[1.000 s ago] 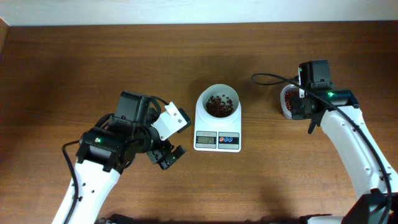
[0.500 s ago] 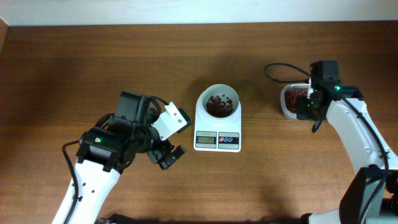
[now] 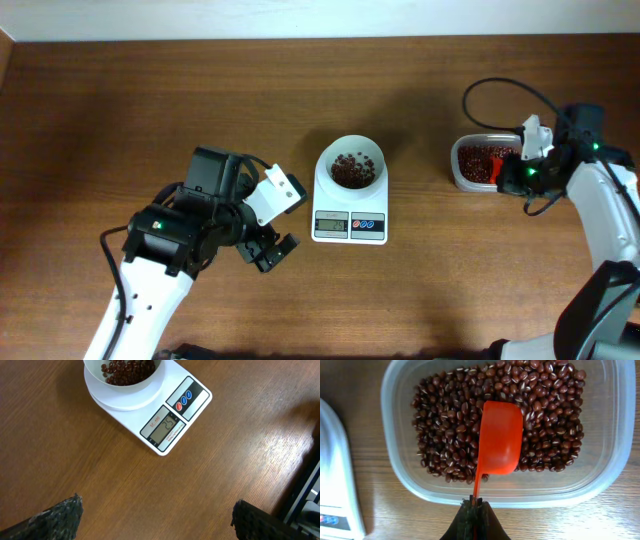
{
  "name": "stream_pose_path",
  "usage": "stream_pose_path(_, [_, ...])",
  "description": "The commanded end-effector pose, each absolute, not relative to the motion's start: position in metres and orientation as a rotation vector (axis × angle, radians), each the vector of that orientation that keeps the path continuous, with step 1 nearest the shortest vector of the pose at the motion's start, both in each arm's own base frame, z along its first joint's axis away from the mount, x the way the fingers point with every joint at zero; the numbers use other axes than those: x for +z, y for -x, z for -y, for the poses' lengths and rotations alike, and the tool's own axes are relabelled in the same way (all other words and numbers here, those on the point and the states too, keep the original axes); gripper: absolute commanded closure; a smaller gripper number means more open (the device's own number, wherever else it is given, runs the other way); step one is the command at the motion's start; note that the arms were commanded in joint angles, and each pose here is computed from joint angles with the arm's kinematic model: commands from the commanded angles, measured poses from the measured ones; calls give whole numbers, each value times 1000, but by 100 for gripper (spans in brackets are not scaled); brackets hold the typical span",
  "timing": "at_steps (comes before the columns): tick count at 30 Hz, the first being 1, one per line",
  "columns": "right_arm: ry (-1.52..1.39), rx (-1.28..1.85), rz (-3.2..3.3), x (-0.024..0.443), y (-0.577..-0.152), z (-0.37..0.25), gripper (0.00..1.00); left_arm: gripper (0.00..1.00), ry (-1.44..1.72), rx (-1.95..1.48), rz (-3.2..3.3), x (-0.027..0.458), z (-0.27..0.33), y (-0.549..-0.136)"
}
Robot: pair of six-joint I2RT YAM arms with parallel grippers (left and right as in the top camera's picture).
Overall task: Scoop and weigh 50g on scale
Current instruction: 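Dip the scoop into the red beans and refill it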
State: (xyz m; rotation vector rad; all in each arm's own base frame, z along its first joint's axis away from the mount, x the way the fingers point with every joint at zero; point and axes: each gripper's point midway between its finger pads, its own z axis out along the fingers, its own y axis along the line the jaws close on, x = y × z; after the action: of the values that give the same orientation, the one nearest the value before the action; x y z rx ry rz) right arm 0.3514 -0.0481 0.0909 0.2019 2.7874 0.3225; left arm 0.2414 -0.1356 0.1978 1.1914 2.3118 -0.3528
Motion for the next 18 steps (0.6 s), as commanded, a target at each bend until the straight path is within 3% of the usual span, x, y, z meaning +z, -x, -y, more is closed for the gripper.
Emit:
stream_pose_path(1, [-230, 485, -2772, 85, -350, 44, 96, 1, -1205, -355, -2276, 205, 137, -244])
stream_pose_path(8, [-308, 799, -2740, 63, -351, 37, 96, 1, -1205, -355, -2276, 205, 137, -244])
stream_pose_path(18, [-484, 1004, -2594, 81, -345, 60, 96, 1, -1205, -355, -2276, 205, 137, -244])
